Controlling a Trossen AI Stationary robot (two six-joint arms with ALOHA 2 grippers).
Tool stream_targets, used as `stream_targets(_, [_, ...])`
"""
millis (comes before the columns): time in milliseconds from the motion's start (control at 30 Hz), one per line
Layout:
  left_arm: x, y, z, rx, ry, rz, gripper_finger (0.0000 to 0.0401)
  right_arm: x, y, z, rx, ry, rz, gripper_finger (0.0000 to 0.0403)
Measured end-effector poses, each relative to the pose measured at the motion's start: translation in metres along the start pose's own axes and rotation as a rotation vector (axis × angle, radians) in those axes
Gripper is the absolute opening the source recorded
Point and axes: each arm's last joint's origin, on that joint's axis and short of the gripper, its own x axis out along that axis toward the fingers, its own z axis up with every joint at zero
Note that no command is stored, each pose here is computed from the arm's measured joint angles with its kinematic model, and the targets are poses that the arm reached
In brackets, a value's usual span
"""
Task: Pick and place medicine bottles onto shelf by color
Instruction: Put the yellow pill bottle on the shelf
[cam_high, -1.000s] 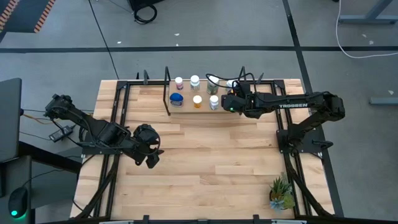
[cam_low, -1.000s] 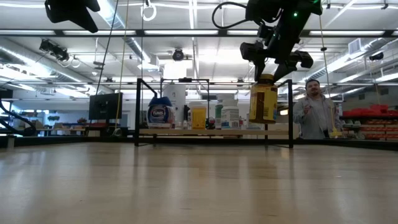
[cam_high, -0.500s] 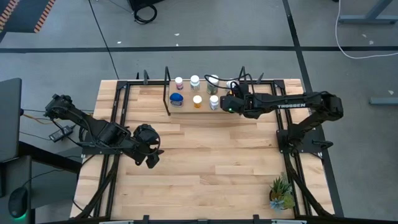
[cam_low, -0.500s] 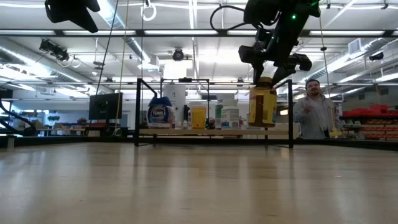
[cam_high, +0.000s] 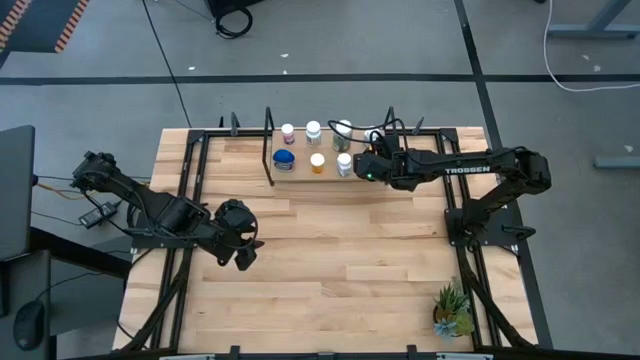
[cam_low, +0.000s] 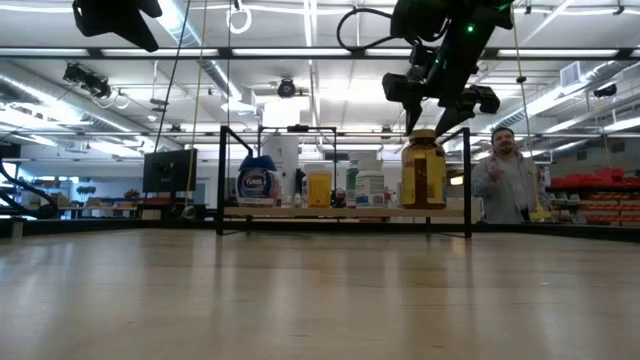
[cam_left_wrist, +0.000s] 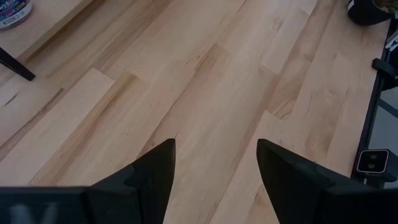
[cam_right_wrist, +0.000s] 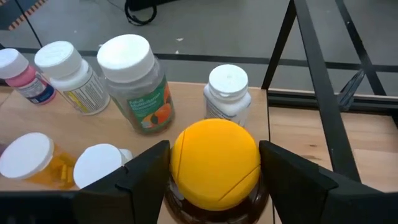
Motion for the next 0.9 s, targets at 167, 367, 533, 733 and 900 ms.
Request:
stream_targets(167, [0.0000, -0.0002, 0.0000, -0.006, 0.000, -0.001, 0.0231, 0.0000, -0.0001, 0.0002, -0.001, -0.008, -0.004, 0.0252])
stream_targets(367, [-0.0002, -0.0005, -0.0003, -0.019, 0.000, -0.003, 0.0231, 0.0000, -0.0001, 0.0003, -0.004, -0.010, -0.005, 0.0253])
stream_targets(533, [-0.0002, -0.0005, -0.0003, -0.031, 0.000, -0.004, 0.0231, -0.0001, -0.0002, 0.0004, -0.001, -0.010, -0.005, 0.0252])
stream_targets(733, [-0.0002, -0.0006, -0.0003, -0.044, 0.000, -0.004, 0.0231, -0.0001, -0.0002, 0.0004, 0.009, -0.010, -0.004, 0.0245])
stream_targets(900, [-0.0002, -0.0007, -0.0002, -0.047, -0.001, -0.006, 0.0231, -0.0002, -0.0002, 0.0004, 0.011, -0.010, -0.005, 0.0245])
